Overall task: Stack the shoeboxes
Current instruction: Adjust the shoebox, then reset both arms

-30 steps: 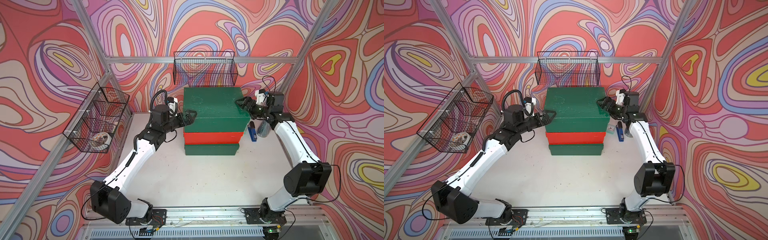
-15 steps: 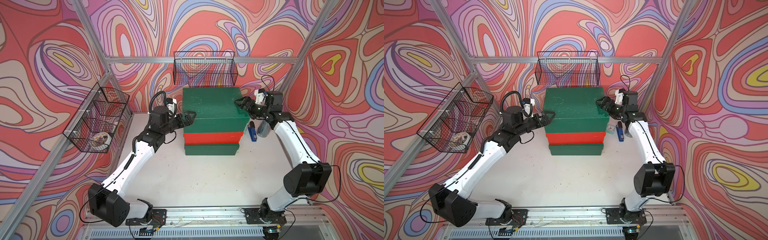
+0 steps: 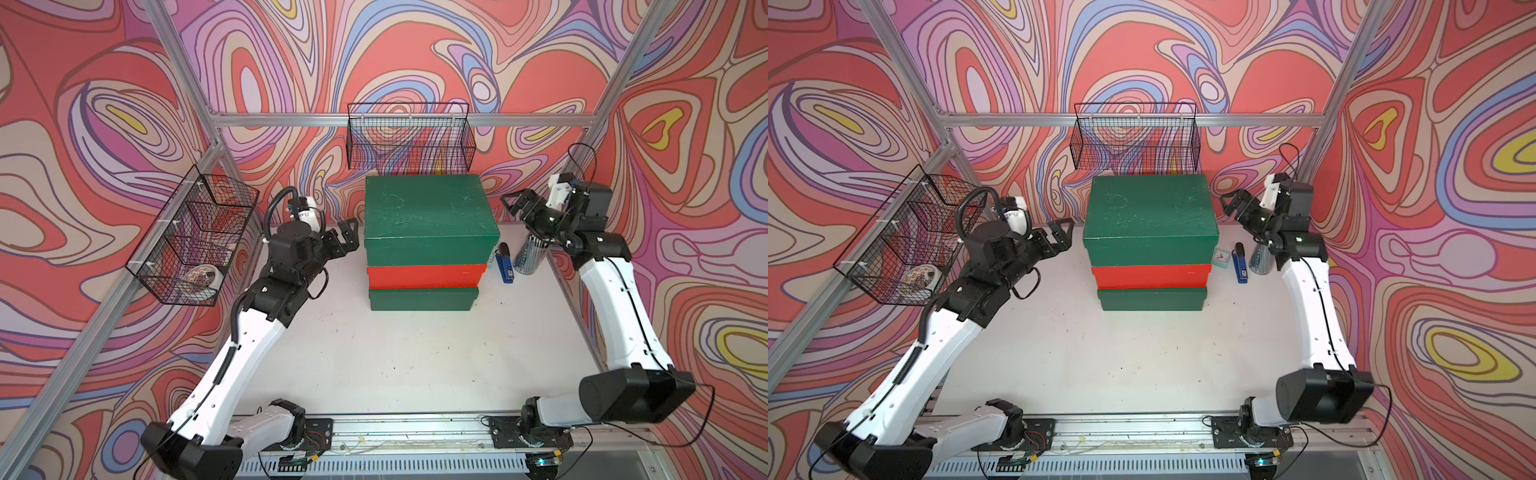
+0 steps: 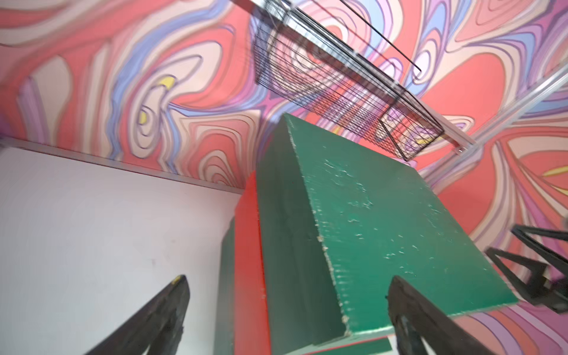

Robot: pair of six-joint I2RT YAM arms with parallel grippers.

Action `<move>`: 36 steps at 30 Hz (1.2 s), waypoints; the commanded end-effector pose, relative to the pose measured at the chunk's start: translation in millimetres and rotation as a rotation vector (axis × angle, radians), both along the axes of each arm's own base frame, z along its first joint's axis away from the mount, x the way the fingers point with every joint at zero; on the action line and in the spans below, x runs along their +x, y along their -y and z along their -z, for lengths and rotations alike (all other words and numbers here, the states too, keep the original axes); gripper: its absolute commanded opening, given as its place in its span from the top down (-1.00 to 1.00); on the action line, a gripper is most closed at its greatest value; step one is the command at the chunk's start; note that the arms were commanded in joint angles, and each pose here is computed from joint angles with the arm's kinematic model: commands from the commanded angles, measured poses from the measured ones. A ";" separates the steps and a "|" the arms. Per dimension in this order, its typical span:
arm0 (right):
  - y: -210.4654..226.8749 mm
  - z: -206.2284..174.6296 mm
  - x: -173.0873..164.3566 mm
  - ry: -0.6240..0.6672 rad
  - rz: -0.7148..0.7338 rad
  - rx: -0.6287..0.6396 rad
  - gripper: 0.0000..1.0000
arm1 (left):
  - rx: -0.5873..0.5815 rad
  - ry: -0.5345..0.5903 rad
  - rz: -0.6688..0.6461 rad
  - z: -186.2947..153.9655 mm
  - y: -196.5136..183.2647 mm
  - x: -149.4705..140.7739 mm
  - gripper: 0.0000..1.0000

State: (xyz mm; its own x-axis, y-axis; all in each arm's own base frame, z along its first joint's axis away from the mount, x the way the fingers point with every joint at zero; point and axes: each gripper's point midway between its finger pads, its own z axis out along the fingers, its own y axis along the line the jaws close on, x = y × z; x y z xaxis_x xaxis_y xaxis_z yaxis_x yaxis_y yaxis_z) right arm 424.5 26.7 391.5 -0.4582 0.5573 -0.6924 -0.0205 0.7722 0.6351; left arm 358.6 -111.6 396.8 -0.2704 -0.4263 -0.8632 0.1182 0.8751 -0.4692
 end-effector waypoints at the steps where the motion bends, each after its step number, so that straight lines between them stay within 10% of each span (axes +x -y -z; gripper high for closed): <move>1: 19.5 15.9 -19.9 0.000 0.099 -0.072 -0.96 | 0.165 0.004 -0.251 22.0 -53.5 -9.2 -1.00; 13: 57.8 114.8 -101.1 0.452 0.348 -0.375 -0.97 | 0.442 0.084 -0.714 161.1 -158.8 -75.2 -1.00; 27: 79.2 246.4 -57.4 0.203 0.389 -0.445 -0.96 | 0.493 -0.034 -0.659 239.8 -173.7 -45.6 -1.00; 36: 78.6 266.5 -34.1 0.145 0.335 -0.511 -0.97 | 0.495 -0.132 -0.534 272.2 -165.5 -6.3 -0.98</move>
